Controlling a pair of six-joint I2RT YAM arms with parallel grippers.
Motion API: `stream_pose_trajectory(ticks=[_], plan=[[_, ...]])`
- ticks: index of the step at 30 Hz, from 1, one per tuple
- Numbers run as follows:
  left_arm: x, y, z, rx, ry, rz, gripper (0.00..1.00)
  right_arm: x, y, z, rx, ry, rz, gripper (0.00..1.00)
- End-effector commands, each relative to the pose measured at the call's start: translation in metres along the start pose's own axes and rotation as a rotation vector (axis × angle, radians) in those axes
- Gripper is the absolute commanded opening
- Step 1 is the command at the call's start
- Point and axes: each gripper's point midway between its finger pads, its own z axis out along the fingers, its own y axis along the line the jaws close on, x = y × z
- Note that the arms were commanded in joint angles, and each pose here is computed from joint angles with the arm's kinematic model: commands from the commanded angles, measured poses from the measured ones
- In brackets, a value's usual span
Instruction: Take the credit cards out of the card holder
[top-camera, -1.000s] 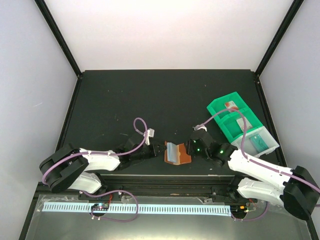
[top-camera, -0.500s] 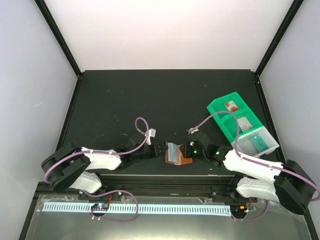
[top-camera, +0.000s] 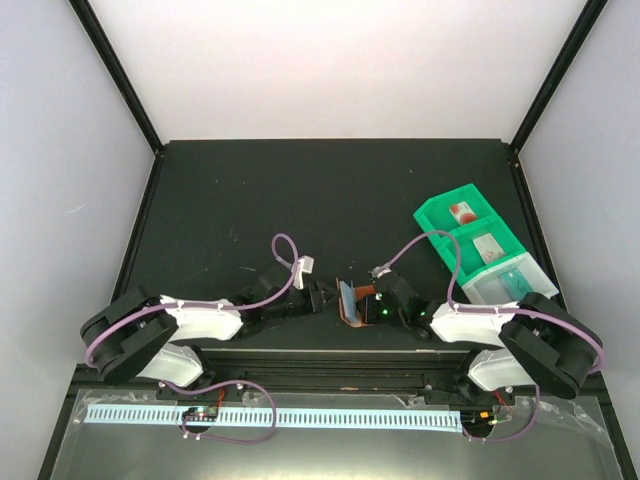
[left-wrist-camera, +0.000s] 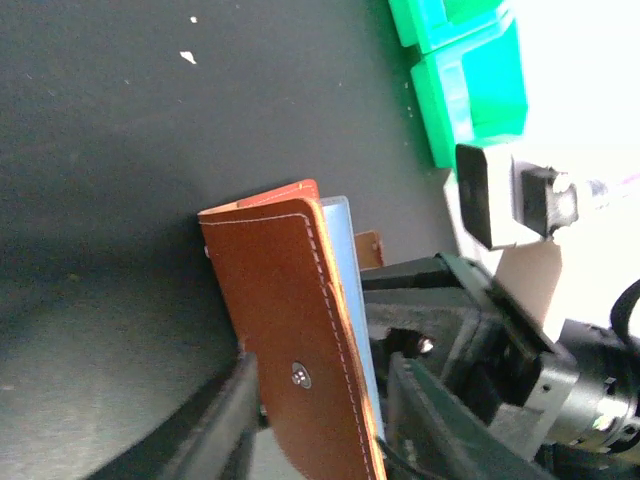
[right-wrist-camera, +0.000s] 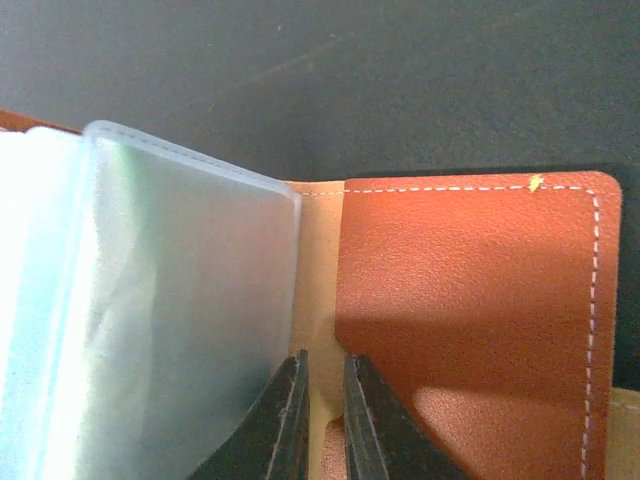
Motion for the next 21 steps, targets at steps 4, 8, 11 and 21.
stream_pose_trajectory(ticks=[4, 8, 11, 21], plan=[[0.004, 0.005, -0.007, -0.018, -0.003, 0.032, 0.52, 0.029, -0.028, 0.007, 0.063, 0.069, 0.024, 0.14], [0.003, -0.005, -0.001, 0.001, 0.026, 0.066, 0.58, 0.023, -0.024, 0.003, 0.048, 0.047, 0.016, 0.14], [0.003, -0.002, 0.003, -0.010, 0.029, 0.068, 0.56, 0.022, -0.023, 0.003, 0.050, 0.043, 0.015, 0.13], [0.006, 0.000, 0.007, 0.006, 0.038, 0.055, 0.14, 0.022, -0.010, 0.000, -0.032, 0.038, 0.024, 0.15]])
